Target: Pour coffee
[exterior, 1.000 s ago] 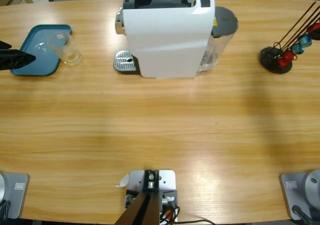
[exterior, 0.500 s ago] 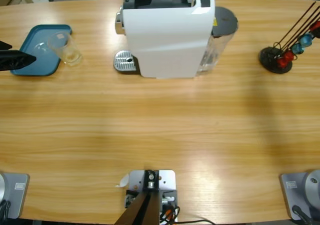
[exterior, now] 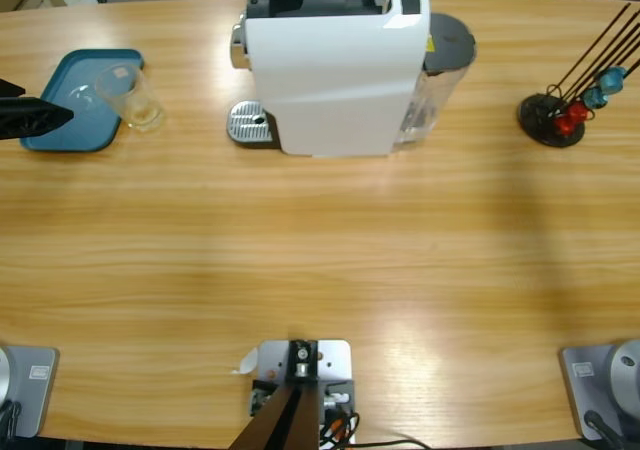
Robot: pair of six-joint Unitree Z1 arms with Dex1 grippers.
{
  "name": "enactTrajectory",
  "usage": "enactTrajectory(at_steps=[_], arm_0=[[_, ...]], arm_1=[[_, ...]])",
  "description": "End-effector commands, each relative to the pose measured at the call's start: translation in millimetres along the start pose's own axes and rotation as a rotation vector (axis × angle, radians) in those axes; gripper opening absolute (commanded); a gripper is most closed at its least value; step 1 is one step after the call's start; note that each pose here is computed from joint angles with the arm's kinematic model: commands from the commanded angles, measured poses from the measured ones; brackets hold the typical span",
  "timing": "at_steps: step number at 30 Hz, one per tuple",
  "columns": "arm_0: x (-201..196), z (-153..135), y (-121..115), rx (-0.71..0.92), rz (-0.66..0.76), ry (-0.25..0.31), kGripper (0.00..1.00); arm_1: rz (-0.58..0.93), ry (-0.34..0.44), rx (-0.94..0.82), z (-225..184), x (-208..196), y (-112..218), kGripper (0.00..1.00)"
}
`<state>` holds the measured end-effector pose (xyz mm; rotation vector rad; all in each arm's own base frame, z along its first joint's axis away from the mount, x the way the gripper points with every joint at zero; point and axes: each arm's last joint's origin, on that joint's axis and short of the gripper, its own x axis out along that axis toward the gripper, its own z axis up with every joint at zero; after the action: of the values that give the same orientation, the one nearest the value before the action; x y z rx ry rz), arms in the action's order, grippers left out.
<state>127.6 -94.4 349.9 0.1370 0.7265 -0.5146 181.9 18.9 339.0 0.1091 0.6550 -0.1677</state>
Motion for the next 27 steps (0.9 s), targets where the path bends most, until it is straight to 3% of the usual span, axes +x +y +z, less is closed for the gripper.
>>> enactTrajectory(at_steps=[1, 8, 21, 27], arm_0=[[5, -10, -1, 0.018, -0.009, 0.026, 0.812], [6, -11, -6, 0.031, -0.064, 0.040, 0.812], [4, -14, -7, 0.047, -0.106, 0.050, 0.812], [1, -16, -8, 0.051, -0.119, 0.049, 0.812]], arm_1=[[0.227, -0.111, -0.230, 5, -59, 18, 0.098], [0.515, -0.115, -0.444, 5, -88, 64, 0.098], [0.734, -0.090, -0.755, 0, -116, 120, 0.098], [0.870, -0.065, -0.942, -16, -124, 174, 0.103]])
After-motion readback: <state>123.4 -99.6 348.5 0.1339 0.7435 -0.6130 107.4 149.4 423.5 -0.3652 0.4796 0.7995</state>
